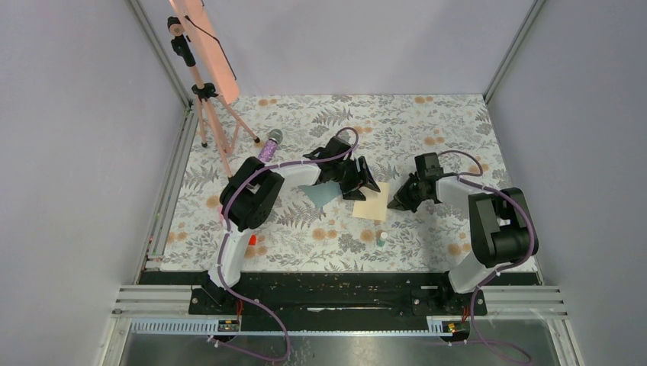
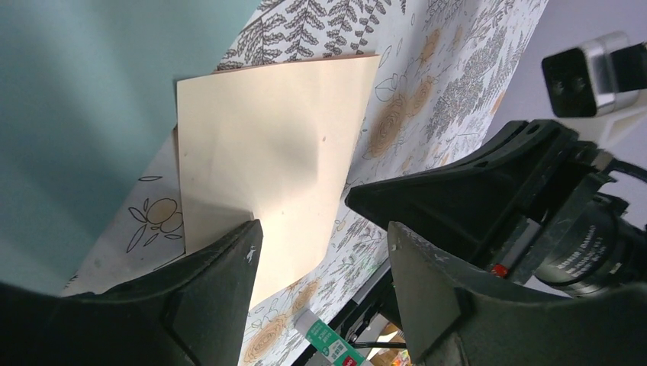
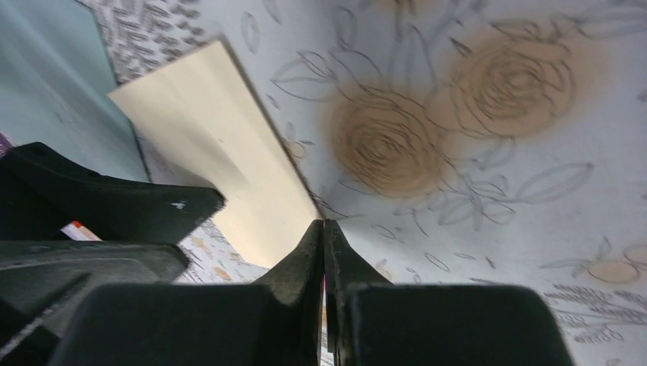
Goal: Place the letter into the envelope and seal it
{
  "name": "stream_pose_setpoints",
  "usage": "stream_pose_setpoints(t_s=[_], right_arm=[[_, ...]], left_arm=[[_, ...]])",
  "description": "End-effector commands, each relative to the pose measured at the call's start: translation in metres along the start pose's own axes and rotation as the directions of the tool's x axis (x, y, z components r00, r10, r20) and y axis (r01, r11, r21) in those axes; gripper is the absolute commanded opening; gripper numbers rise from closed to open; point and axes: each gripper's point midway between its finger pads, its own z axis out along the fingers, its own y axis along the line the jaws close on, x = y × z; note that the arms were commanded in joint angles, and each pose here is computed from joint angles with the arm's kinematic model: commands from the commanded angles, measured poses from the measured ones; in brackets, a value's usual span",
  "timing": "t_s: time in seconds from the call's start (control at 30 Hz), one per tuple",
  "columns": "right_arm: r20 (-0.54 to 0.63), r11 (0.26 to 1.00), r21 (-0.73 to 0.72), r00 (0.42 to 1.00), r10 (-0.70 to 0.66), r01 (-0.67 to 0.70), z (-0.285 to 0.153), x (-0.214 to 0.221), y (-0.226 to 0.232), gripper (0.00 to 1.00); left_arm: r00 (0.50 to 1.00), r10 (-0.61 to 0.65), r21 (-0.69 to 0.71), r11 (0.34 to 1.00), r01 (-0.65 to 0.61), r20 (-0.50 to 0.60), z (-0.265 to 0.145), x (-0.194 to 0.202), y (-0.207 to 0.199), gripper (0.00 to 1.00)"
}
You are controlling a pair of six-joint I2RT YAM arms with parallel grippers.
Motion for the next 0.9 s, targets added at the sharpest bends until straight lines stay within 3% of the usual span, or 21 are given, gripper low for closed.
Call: stream_pose_setpoints(t_s=[0.0,0.43,0.87], right_arm=[[0.018,0.997,-0.075,0.999,-0.03,0.031,-0.001,-0.014,0.035,0.0],[-0.009,0.999,0.005,0.999,0.042,-0.042,0.023,-0.01,0.024,0.0],[0.081,0.998,0.046,0.996,0.046,-0.05,0.038,-0.054,0.048,0.0]], left_arm=[[0.999,-0.031,-0.149,0.989,0.024,-0.043,0.002,0.018,0.046,0.65],[0.997,-0.038,-0.136,0.99,0.029,-0.066,0.005,0.022,0.047,0.65],[0.996,-0.024,-0.14,0.99,0.011,-0.091,0.0,0.026,0.049,0.65]])
